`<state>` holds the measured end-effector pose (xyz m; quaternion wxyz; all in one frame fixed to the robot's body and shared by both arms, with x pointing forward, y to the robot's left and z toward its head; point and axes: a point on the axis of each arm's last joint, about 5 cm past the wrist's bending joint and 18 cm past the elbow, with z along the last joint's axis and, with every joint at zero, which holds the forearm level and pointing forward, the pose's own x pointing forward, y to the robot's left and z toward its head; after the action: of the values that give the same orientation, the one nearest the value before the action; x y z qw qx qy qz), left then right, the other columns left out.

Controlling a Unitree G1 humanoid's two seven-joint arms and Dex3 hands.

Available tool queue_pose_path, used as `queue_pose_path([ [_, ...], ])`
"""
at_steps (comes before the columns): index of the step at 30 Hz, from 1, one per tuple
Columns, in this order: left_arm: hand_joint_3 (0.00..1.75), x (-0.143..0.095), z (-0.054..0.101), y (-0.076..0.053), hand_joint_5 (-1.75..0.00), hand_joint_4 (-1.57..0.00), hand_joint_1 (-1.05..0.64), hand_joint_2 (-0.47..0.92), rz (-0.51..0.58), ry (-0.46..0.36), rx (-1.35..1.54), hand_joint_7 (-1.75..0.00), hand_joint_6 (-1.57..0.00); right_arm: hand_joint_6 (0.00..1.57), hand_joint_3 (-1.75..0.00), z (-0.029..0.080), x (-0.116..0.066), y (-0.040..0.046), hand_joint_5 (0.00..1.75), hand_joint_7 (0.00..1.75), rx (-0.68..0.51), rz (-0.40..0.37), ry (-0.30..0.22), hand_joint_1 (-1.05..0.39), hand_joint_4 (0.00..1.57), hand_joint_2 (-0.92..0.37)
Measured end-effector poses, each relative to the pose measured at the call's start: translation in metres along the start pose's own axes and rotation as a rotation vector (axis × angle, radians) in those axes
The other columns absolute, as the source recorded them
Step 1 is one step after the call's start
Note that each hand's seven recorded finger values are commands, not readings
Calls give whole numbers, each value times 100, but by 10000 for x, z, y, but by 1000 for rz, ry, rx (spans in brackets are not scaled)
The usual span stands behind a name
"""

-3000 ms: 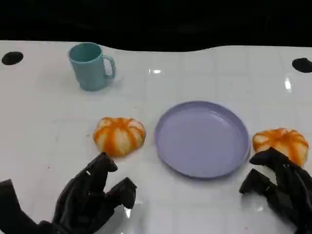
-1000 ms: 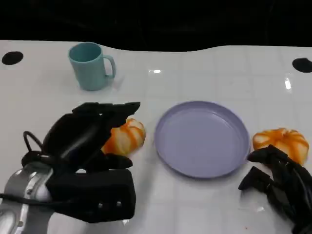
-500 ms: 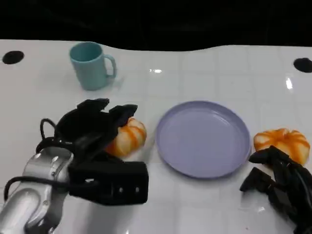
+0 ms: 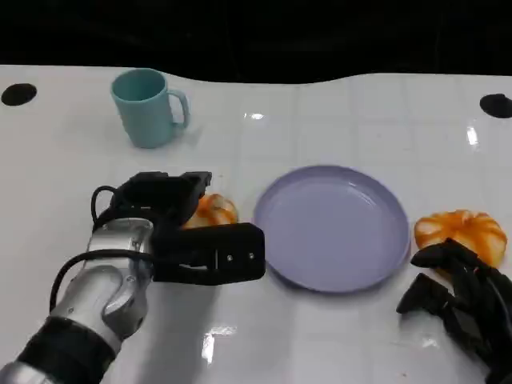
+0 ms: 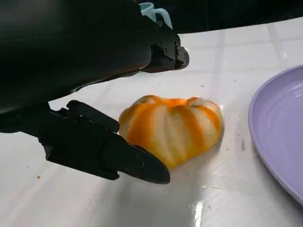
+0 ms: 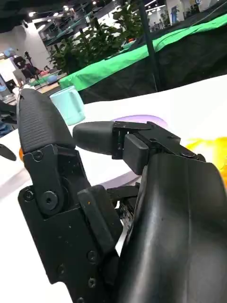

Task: Grasp the bread from the table and place it into the plate.

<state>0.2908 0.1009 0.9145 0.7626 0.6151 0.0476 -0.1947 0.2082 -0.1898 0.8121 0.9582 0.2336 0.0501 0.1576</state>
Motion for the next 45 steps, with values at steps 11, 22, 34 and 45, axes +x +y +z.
queue_pose_path([
  [11, 0, 258, -56, -127, -6, -10, -53, 80, -115, -5, 35, -2, -22, 64, -22, 10, 8, 8, 155, 115, -6, -1, 0, -54, 66, -92],
  [22, 7, 321, -72, -100, -18, -40, -37, 90, -175, -26, 22, -11, -56, 65, -21, 18, 1, 7, 154, 115, -1, -8, 6, -53, 67, -92],
  [34, 54, 298, -86, -199, -175, -77, -22, 90, 98, -85, -75, -174, -53, 65, -20, 19, 1, 8, 156, 116, -3, -8, 5, -54, 66, -92],
  [45, 113, 308, -106, -98, -175, -89, -19, 57, 238, -69, -261, -175, -65, 65, -18, 9, 13, 7, 157, 118, -7, -10, -5, -55, 66, -92],
])
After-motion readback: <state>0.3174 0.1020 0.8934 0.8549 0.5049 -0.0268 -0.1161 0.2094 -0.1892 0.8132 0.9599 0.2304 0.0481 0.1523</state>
